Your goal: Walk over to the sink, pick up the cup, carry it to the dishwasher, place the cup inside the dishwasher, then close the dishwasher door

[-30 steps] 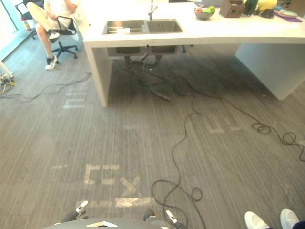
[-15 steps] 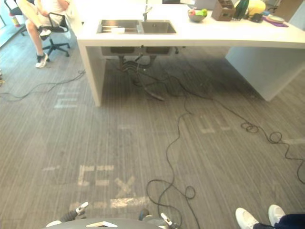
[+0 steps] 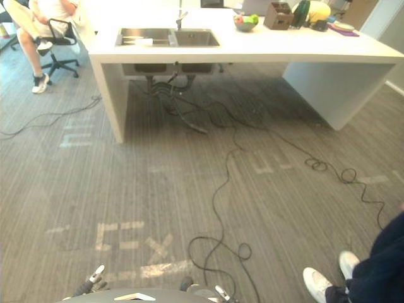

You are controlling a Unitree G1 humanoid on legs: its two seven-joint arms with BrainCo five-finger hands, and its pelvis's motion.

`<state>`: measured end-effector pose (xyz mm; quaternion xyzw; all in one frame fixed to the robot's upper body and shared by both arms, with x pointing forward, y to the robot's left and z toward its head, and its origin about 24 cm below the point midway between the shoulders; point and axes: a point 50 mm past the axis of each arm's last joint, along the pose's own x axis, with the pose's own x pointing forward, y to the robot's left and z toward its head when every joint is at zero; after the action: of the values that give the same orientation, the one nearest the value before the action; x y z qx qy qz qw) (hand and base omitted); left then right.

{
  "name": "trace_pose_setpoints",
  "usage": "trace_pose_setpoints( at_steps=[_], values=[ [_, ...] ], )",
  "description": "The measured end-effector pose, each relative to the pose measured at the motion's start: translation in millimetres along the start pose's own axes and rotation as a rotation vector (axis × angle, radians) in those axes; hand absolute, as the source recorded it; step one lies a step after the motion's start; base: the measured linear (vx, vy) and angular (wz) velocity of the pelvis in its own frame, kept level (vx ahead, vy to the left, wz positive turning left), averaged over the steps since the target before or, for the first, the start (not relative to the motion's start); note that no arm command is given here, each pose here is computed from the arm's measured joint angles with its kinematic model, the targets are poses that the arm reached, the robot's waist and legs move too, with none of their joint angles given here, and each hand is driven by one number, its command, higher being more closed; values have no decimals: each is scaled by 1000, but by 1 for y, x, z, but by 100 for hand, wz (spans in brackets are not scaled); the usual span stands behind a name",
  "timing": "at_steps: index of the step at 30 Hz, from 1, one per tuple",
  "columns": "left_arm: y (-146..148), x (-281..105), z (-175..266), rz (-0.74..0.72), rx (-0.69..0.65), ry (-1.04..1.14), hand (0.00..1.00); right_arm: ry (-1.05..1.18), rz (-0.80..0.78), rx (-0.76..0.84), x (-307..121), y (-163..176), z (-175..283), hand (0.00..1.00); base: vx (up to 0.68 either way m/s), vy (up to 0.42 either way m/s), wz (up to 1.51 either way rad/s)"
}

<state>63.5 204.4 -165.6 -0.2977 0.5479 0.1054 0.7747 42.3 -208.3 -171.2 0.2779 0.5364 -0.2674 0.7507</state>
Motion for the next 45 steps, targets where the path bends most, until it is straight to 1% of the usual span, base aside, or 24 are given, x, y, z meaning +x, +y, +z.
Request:
trace_pose_setpoints(
  at_steps=[4,5,8,9,11,13,14,16,17,19,20,21,23,25,27,29,32,34,36,38,40,41,43,45],
  values=[
    [-17,7,7,-37,108,15,0,-7,6,48,0,3,1,0,35,35,-3],
    [-23,9,6,-42,99,10,0,-15,2,58,1,4,5,0,31,12,-5],
    [-40,14,12,-47,7,-30,0,-23,-6,76,0,3,7,0,81,-20,2],
    [-51,17,21,-66,-10,-36,0,-22,-3,80,0,4,6,0,122,-81,24],
    [-73,20,40,-133,9,-89,0,-15,-5,97,0,3,3,0,152,-114,44],
    [-106,16,72,-251,48,-224,0,28,-9,128,-2,3,-15,0,311,-290,70],
    [-115,12,81,-288,52,-273,0,67,-11,141,-3,3,-26,0,313,-312,58],
    [-126,10,81,-327,30,-287,0,93,-34,160,-7,-5,-37,0,361,-322,32],
    [-131,10,74,-345,35,-269,0,84,-31,175,-6,-5,-34,0,444,-348,18],
    [-136,10,69,-358,59,-238,0,54,-41,225,-7,-14,-24,0,542,-367,0],
    [-134,12,65,-338,73,-222,0,36,-48,243,-7,-16,-20,0,612,-414,-4],
    [-128,13,56,-298,82,-194,0,22,-50,279,-7,-17,-19,0,399,-287,6],
    [-116,15,40,-252,61,-148,0,8,-55,294,-7,-20,-18,0,493,-307,16],
    [-106,16,23,-233,31,-109,0,-41,-69,254,-8,-27,-8,0,529,-198,-6],
    [-106,13,28,-258,53,-178,0,-92,-44,190,-5,-18,8,0,570,-113,-14],
    [-110,8,35,-285,65,-246,0,-120,-33,151,-4,-17,24,0,405,-20,-37],
    [-114,-3,43,-326,69,-344,0,-192,50,163,-1,10,53,0,334,71,-69],
    [-123,-10,52,-365,96,-424,0,-221,81,178,-1,17,61,0,380,177,-23],
    [-132,-24,68,-370,138,-588,0,-184,66,185,-1,14,55,0,525,342,-8],
    [-140,-41,87,-324,227,-791,0,-103,22,199,0,1,36,0,541,327,3],
    [-148,-56,102,-325,252,-923,0,-86,12,210,0,-1,31,0,370,208,6],
    [-159,-71,117,-345,292,-1039,0,-60,6,214,0,-3,27,0,473,267,12],
    [-174,-92,130,-392,304,-1159,0,-33,-16,242,-1,-8,22,0,471,237,12],
    [-200,-123,145,-504,337,-1309,0,-13,-50,279,-3,-19,15,0,468,196,6]
  ],
)
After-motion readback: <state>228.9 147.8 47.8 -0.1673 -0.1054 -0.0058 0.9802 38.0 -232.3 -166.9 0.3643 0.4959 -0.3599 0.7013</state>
